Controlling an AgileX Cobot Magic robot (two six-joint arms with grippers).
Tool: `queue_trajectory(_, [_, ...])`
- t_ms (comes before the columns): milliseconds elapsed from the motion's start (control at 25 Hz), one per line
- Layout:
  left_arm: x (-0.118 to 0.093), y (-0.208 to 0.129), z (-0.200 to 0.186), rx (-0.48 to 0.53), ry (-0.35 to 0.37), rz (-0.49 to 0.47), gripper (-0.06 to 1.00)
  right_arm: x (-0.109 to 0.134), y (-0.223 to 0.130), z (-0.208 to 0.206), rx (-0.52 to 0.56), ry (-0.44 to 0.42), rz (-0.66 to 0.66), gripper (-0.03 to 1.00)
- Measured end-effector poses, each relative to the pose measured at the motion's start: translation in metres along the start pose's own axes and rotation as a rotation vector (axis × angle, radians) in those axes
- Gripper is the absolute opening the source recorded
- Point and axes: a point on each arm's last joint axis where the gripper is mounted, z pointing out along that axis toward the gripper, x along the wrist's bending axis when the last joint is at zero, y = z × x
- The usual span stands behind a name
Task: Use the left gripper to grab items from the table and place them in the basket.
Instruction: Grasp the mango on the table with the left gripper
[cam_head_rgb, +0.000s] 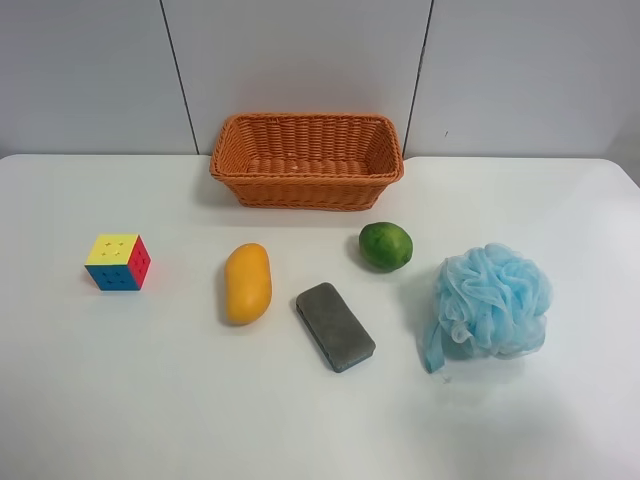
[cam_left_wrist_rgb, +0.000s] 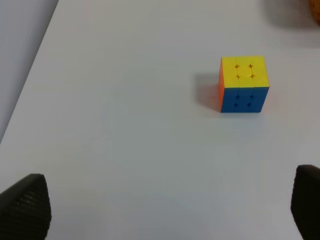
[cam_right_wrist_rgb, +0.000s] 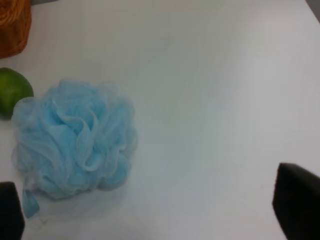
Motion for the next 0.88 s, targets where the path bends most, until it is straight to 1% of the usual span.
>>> queue_trajectory(880, [0.0003, 0.0000, 0.0000, 0.000, 0.003, 0.002, 0.95, 0.0000, 0.0000, 0.0000, 0.000, 0.000, 0.000, 0.99])
